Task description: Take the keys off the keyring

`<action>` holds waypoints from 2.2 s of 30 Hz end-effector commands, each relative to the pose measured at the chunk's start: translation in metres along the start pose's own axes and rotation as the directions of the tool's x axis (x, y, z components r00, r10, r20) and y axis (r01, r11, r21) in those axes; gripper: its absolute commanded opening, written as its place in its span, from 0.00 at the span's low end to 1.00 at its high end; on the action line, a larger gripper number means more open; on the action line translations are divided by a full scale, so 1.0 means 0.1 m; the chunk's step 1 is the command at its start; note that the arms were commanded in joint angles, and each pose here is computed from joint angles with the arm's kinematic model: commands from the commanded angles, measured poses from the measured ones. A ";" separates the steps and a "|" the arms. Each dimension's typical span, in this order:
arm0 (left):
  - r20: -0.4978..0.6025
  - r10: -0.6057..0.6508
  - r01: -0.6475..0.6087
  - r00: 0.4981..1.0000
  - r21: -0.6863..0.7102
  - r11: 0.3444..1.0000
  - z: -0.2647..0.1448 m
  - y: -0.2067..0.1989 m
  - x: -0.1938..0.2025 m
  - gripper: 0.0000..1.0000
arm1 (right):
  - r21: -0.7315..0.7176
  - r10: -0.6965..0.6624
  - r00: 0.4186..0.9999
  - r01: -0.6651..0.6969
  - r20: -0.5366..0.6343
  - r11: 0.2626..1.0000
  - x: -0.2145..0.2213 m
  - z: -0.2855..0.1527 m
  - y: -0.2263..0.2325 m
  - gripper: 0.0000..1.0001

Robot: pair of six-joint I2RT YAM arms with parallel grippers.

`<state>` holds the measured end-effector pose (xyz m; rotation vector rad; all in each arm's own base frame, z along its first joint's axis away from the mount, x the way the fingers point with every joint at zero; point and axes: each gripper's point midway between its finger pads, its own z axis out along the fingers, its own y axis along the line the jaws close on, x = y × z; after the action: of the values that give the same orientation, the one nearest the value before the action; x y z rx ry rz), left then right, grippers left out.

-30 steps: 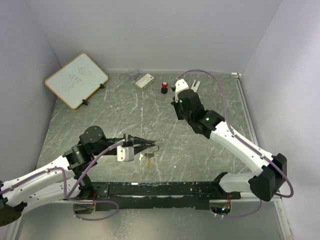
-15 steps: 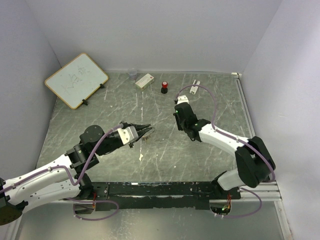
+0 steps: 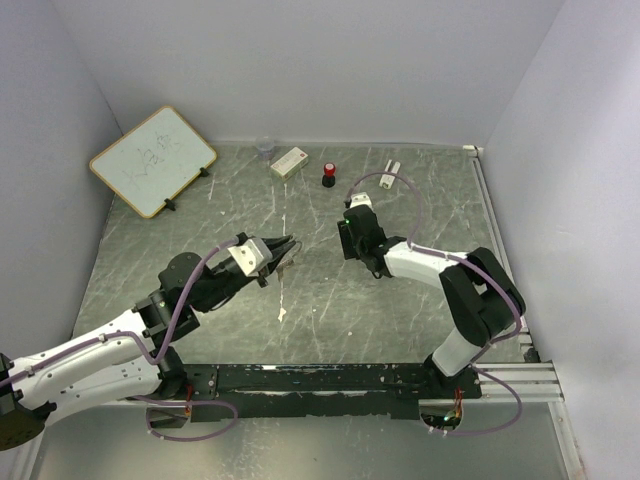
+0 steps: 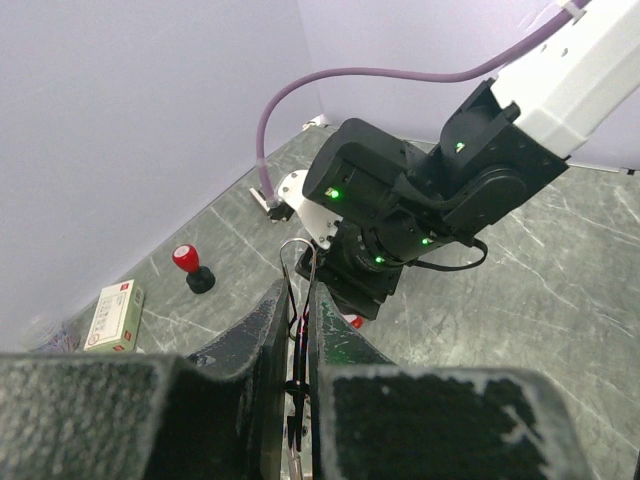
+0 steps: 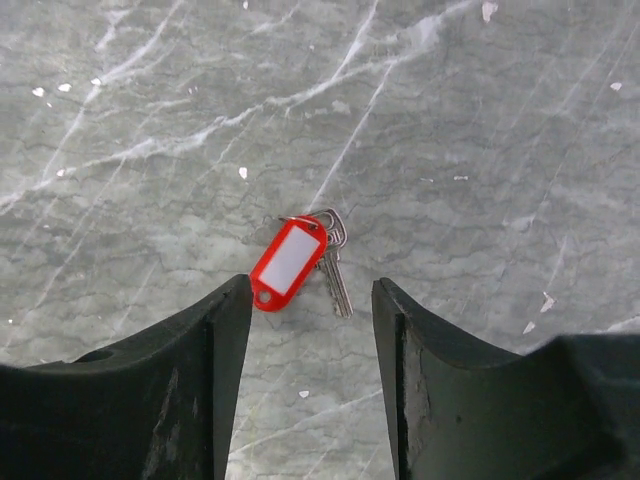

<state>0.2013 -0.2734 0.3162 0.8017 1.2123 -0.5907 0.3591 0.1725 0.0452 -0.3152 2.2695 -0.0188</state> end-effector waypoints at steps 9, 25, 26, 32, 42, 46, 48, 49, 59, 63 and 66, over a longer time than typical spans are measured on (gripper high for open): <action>0.042 -0.026 0.030 0.999 -0.087 0.996 0.11 0.15 -0.12 0.07 | -0.333 0.116 0.950 -0.013 0.290 0.943 -0.57 -0.81 0.32 0.51; 0.095 -0.100 0.109 0.990 -0.084 0.991 0.37 0.13 -0.25 0.07 | -0.570 0.137 0.824 0.250 0.550 0.783 -0.39 -1.73 1.06 0.45; 0.095 -0.104 0.112 0.990 -0.086 0.990 0.38 0.14 -0.26 0.07 | -0.569 0.133 0.820 0.260 0.556 0.780 -0.37 -1.74 1.10 0.45; 0.094 -0.109 0.119 0.990 -0.113 0.986 0.40 0.19 -0.29 0.07 | -0.574 0.132 0.810 0.279 0.571 0.770 -0.32 -1.75 1.19 0.45; 0.097 -0.128 0.140 0.987 -0.124 0.982 0.45 0.20 -0.26 0.07 | -0.539 0.102 0.805 0.291 0.585 0.790 -0.38 -1.69 1.32 0.45; 0.094 -0.130 0.140 0.987 -0.114 0.984 0.46 0.18 -0.25 0.07 | -0.534 0.095 0.811 0.288 0.578 0.795 -0.40 -1.65 1.35 0.47; 0.095 -0.132 0.143 0.987 -0.117 0.983 0.45 0.18 -0.25 0.07 | -0.532 0.091 0.813 0.288 0.575 0.796 -0.40 -1.63 1.36 0.47; 0.094 -0.132 0.143 0.987 -0.117 0.983 0.45 0.18 -0.25 0.07 | -0.532 0.090 0.814 0.288 0.574 0.797 -0.40 -1.62 1.37 0.47; 0.092 -0.145 0.156 0.985 -0.127 0.980 0.43 0.19 -0.23 0.08 | -0.541 0.099 0.807 0.293 0.582 0.788 -0.48 -1.61 1.49 0.47; 0.089 -0.144 0.155 0.986 -0.129 0.979 0.44 0.19 -0.22 0.07 | -0.546 0.096 0.805 0.304 0.586 0.781 -0.50 -1.63 1.55 0.46; 0.085 -0.147 0.157 0.985 -0.131 0.979 0.44 0.19 -0.20 0.07 | -0.544 0.091 0.805 0.308 0.587 0.780 -0.50 -1.63 1.58 0.46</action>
<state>0.2349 -0.3018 0.3152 0.6440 1.3002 -0.6279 0.2304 0.3129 0.1503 -0.7190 1.6248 0.6854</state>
